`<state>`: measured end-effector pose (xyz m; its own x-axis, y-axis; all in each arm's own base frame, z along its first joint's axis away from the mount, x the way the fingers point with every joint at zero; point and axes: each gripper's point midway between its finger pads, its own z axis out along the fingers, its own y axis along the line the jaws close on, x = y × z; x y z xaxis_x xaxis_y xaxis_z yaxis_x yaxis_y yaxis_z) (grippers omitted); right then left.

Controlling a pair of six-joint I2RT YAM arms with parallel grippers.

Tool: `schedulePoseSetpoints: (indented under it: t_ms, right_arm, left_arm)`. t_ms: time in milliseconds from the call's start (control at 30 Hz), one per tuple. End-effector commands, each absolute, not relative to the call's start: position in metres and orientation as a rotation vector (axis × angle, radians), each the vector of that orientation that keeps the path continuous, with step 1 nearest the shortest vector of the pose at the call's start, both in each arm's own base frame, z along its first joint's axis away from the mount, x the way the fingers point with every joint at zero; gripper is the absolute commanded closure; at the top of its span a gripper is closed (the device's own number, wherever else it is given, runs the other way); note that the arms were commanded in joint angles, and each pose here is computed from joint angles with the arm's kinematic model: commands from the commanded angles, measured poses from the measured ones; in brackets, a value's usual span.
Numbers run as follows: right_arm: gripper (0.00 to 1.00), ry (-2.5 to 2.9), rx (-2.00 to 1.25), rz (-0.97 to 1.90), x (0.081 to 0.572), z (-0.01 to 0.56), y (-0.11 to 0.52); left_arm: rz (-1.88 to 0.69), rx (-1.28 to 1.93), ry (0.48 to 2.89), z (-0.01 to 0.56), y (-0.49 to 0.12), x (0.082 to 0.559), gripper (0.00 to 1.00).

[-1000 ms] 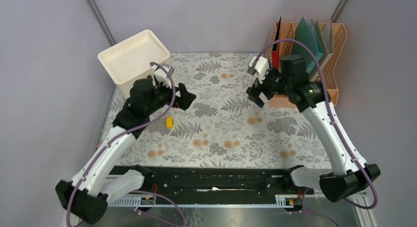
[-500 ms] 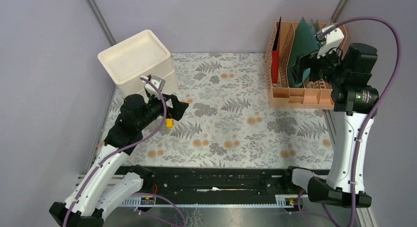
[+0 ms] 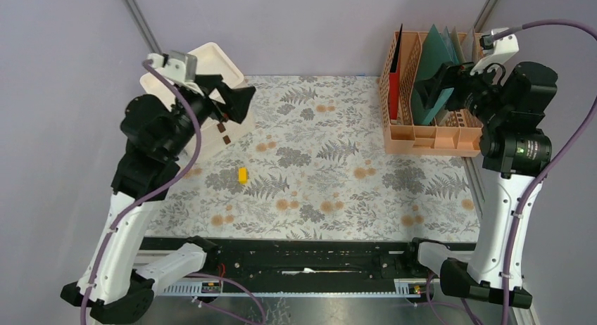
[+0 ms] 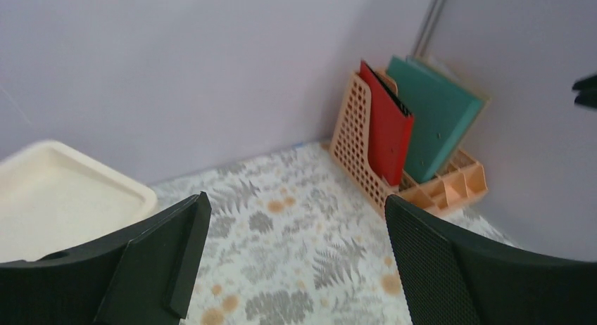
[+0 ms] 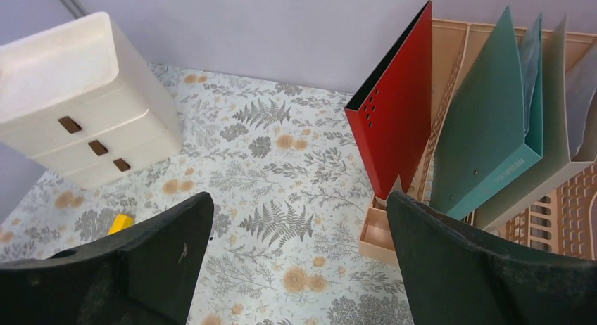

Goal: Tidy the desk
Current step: Reset both arms

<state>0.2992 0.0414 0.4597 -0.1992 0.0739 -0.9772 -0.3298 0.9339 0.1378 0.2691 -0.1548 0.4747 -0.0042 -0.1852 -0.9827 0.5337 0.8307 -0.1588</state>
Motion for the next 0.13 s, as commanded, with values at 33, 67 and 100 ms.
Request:
schedulePoseSetpoints:
  t_ms: [33, 67, 100]
  right_arm:
    - [0.0, 1.609, -0.157, 0.337, 0.2867, 0.4973, 0.0398]
    - [0.0, 1.603, -0.158, 0.34, 0.285, 0.4977, 0.0406]
    - [0.0, 1.603, -0.15, 0.346, 0.2846, 0.4953, 0.0409]
  left_arm:
    - [-0.49, 0.238, 1.428, 0.5134, -0.1335, 0.2655, 0.01]
    - [-0.497, 0.232, 1.424, 0.5147, -0.1332, 0.264, 0.01]
    - [-0.506, 0.224, 1.424, 0.5148, -0.1332, 0.2629, 0.01]
